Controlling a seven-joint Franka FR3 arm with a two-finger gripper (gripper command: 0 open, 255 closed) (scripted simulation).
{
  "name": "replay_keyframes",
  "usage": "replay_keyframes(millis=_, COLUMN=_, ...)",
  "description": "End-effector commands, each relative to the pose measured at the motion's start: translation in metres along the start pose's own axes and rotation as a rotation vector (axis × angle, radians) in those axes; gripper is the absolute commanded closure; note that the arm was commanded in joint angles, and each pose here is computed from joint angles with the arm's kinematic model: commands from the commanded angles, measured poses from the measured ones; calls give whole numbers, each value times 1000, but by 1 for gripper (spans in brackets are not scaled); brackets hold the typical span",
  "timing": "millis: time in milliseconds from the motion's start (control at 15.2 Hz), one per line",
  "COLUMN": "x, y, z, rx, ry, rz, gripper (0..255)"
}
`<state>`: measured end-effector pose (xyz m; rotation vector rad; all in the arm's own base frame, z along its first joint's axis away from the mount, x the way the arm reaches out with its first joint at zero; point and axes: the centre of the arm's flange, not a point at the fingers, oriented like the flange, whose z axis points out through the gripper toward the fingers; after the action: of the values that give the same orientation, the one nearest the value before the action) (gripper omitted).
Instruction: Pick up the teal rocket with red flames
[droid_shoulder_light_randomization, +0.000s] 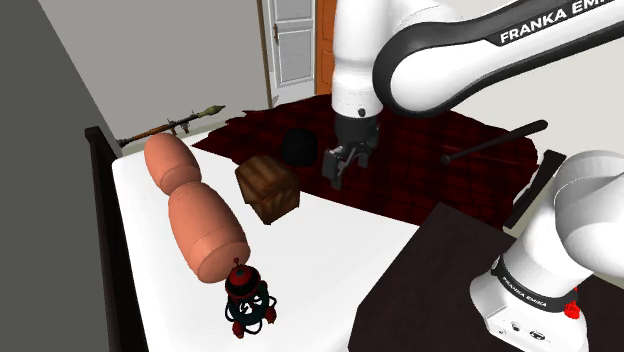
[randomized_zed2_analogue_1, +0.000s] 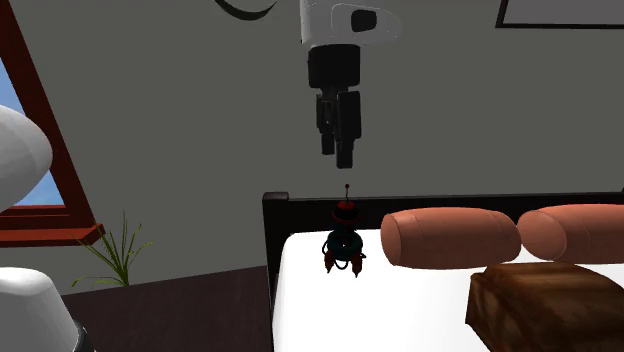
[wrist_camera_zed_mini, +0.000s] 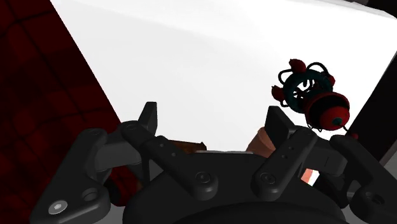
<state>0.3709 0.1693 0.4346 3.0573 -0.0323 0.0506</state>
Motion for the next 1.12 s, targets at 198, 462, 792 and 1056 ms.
replay_keyframes(millis=198, x=16, y=-53, z=34, rx=19, ry=27, rz=-8, gripper=0)
replay_keyframes(millis=462, x=30, y=-94, z=59, rx=33, ry=47, rz=-15, gripper=0)
replay_keyframes(millis=792, x=47, y=-146, z=89, rx=51, ry=73, rz=-24, gripper=0)
replay_keyframes(millis=1056, x=62, y=-189, z=112, rx=65, ry=94, rz=-31, gripper=0)
